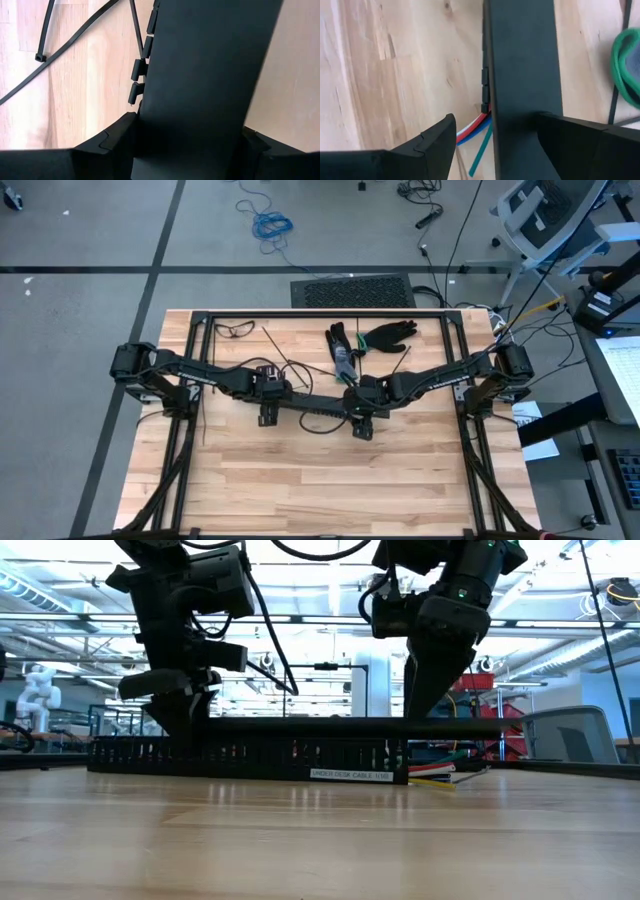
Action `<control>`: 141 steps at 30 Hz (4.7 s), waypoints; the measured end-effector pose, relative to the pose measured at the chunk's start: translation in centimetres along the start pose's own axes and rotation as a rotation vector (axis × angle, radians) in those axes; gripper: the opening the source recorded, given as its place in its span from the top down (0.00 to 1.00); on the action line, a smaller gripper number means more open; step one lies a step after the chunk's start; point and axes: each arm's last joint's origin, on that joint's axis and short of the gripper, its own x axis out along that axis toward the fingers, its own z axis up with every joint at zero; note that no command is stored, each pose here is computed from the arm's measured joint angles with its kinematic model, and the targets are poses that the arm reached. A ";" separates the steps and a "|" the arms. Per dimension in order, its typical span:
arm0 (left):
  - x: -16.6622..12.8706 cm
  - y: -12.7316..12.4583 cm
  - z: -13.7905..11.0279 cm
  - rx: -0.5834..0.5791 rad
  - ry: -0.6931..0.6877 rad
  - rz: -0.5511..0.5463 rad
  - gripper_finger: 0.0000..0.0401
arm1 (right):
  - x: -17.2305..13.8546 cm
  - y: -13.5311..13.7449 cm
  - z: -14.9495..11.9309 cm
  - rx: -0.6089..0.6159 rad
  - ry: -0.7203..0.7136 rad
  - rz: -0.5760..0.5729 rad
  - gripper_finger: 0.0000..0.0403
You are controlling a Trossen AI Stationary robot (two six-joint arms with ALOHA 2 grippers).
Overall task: Ziptie cables
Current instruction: Close the black cable duct
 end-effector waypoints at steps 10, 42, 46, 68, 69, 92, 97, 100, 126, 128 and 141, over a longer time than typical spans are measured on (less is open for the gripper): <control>0.0 0.0 0.1 -0.001 -0.009 0.001 0.43 | 0.0 0.1 0.2 0.047 -0.016 0.011 0.36; -0.4 0.1 2.1 0.012 -0.197 0.027 0.43 | 0.0 0.2 0.6 -0.023 -0.062 0.024 0.36; -0.4 -0.1 2.2 0.014 -0.202 -0.008 0.43 | 0.0 0.2 0.6 -0.023 -0.062 0.024 0.36; -0.4 -0.3 2.1 0.028 -0.191 -0.050 0.10 | 0.0 0.2 0.6 -0.024 -0.062 0.024 0.36; -0.4 -0.4 2.0 0.031 -0.187 -0.050 0.09 | 0.0 0.2 0.6 -0.024 -0.062 0.024 0.36; -10.9 0.6 4.4 -0.039 -0.507 0.178 0.09 | -1.8 0.0 0.1 -0.020 -0.060 0.009 0.36; -15.7 1.7 4.6 -0.112 -0.656 0.148 0.09 | -5.9 -0.7 -0.5 -0.024 -0.121 -0.017 0.36; -17.4 2.3 4.2 -0.054 -0.694 0.214 0.09 | -8.9 -1.5 -1.4 -0.004 -0.182 -0.103 0.36; -5.8 14.5 -1.2 -0.259 0.055 -0.437 0.09 | -13.5 -5.1 -0.3 0.134 -0.506 -0.384 0.36; -5.7 14.0 -1.2 -0.228 0.082 -0.454 0.09 | -13.4 -5.3 -0.3 0.144 -0.503 -0.389 0.36; -1.8 12.5 -2.3 -0.177 0.107 -0.339 0.09 | -13.1 -6.0 -0.8 0.092 -0.417 -0.430 0.36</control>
